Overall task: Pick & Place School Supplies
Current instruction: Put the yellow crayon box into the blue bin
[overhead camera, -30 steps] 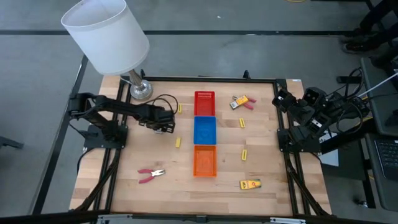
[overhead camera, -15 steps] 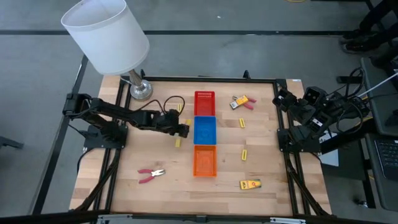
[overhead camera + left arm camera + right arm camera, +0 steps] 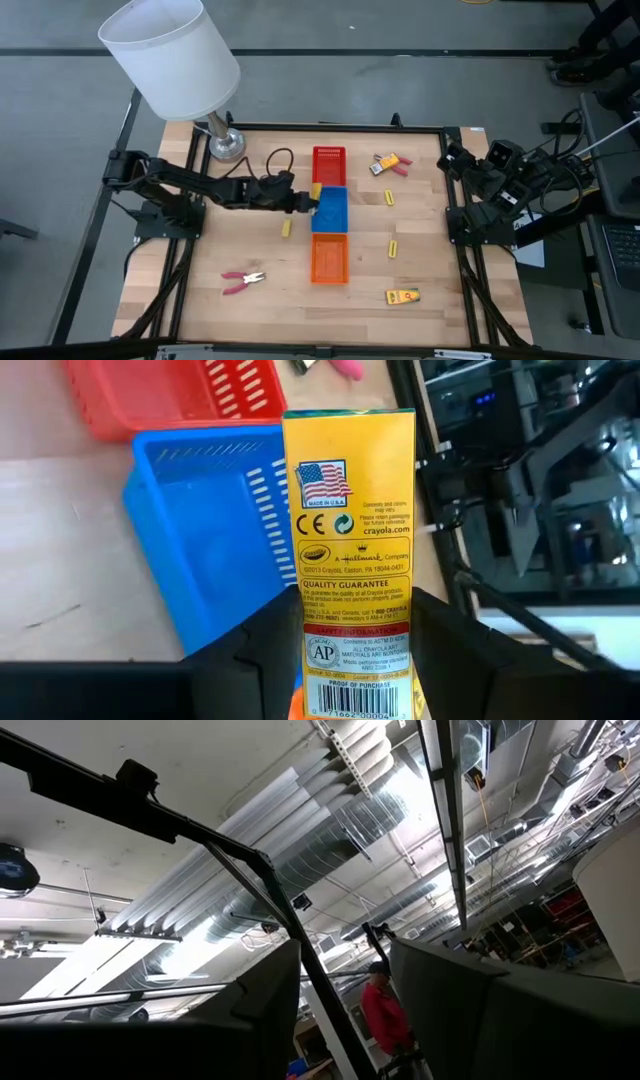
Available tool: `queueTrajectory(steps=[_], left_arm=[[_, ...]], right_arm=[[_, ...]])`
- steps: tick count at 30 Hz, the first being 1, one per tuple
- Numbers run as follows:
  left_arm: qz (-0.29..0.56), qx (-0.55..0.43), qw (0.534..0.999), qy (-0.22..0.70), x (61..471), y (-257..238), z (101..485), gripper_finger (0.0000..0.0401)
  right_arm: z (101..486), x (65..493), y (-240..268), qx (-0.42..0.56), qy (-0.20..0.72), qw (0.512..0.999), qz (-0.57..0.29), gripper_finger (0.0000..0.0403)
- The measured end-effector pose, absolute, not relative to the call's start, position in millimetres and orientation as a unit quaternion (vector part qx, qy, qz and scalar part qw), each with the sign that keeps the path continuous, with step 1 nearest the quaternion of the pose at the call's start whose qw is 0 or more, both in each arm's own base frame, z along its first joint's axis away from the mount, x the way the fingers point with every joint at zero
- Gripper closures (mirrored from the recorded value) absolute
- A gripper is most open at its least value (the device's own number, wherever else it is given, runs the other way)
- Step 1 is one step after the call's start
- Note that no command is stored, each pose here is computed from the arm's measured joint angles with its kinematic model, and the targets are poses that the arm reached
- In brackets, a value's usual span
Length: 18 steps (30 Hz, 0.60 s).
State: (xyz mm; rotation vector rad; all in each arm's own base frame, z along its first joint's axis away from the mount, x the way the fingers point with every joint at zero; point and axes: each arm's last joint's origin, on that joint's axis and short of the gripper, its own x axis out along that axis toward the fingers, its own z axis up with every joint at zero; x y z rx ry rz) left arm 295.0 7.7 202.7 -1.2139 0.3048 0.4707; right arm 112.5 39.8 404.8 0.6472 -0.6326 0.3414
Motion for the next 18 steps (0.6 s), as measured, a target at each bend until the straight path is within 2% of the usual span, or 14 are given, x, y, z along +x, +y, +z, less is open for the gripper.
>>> queueTrajectory(steps=[11,18], left_arm=[[0.211,-0.567,0.780,0.159,336,-2,192,0.0237],[0.225,-0.573,0.768,0.177,351,-1,180,0.0208]], right_arm=[[405,112,40,0.309,-0.303,0.885,0.169,0.0240],[405,112,41,0.310,-0.301,0.884,0.180,0.0241]])
